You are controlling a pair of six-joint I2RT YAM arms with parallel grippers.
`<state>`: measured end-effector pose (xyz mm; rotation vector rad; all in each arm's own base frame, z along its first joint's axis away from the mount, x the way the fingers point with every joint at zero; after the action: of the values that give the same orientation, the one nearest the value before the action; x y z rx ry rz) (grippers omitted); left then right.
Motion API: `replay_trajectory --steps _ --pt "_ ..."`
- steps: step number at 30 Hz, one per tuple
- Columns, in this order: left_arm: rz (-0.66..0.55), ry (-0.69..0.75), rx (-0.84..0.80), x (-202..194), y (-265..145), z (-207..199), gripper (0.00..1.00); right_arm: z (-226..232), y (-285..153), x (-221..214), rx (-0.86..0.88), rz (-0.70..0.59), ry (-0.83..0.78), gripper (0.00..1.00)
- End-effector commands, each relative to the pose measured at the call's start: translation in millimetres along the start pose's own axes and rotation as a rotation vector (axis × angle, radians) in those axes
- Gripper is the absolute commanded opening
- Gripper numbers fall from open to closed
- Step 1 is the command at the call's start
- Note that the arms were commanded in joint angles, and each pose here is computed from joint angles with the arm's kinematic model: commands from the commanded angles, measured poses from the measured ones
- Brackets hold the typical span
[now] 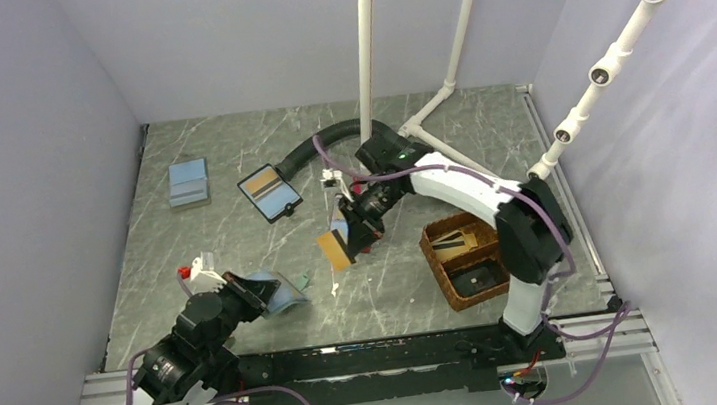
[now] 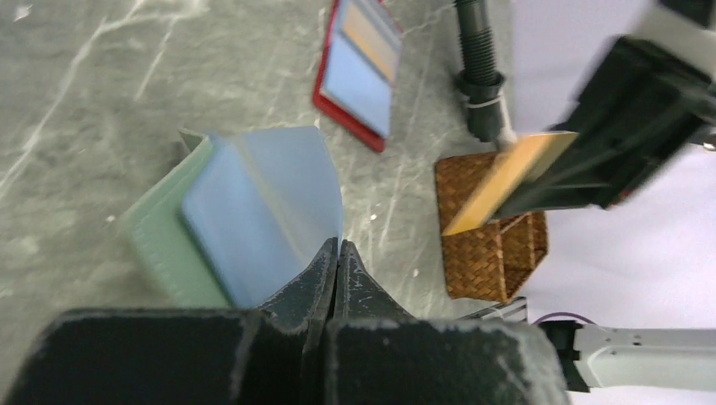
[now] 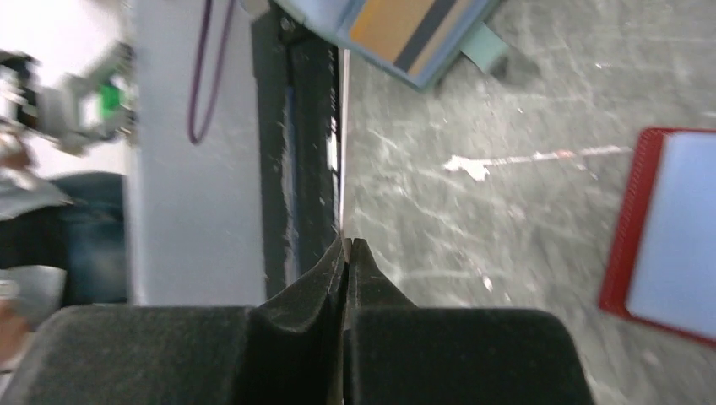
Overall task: Take the credit cards out of the card holder
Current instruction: Place the credit card in the storage box.
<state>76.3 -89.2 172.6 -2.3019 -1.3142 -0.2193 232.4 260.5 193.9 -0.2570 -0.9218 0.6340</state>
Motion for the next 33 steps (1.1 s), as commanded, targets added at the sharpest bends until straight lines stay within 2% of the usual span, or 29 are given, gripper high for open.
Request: replay_trajectory --steps 1,7,12,17,24,33 --pt "-0.023 -0.031 0.046 5.1 -10.3 -1.2 0.00 27.5 -55.3 -18.2 -0.139 0.150 -0.288 0.00" --pt "-0.029 -0.019 0.041 6.9 -11.9 -3.1 0.00 50.4 -115.4 -44.6 -0.236 0.193 -0.263 0.00" --pt "-0.040 -0.006 0.024 9.4 -13.9 -7.2 0.00 73.6 -147.6 -68.4 -0.477 0.355 -0.300 0.00" --pt "-0.077 0.020 -0.011 14.9 -12.9 -15.8 0.00 84.2 -178.0 -89.0 -0.606 0.493 -0.281 0.00" --pt "-0.079 0.075 0.004 18.9 -5.7 -27.1 0.00 79.2 -204.7 -105.5 -0.672 0.707 -0.277 0.00" --pt "-0.107 0.071 0.070 23.5 8.1 -38.5 0.00 50.9 -210.5 -107.2 -0.616 0.815 -0.276 0.00"
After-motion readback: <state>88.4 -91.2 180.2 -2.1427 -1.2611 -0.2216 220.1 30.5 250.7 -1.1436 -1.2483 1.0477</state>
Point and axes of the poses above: each gripper's point midway between its finger pads, its own y axis out along the fingers, its own z axis along the line the jaws close on, x = y × z, the point moved 10 cm from there along -y, back along the fingers, and after that the axes turned 9 degrees about -y, right-handed, at the moved point
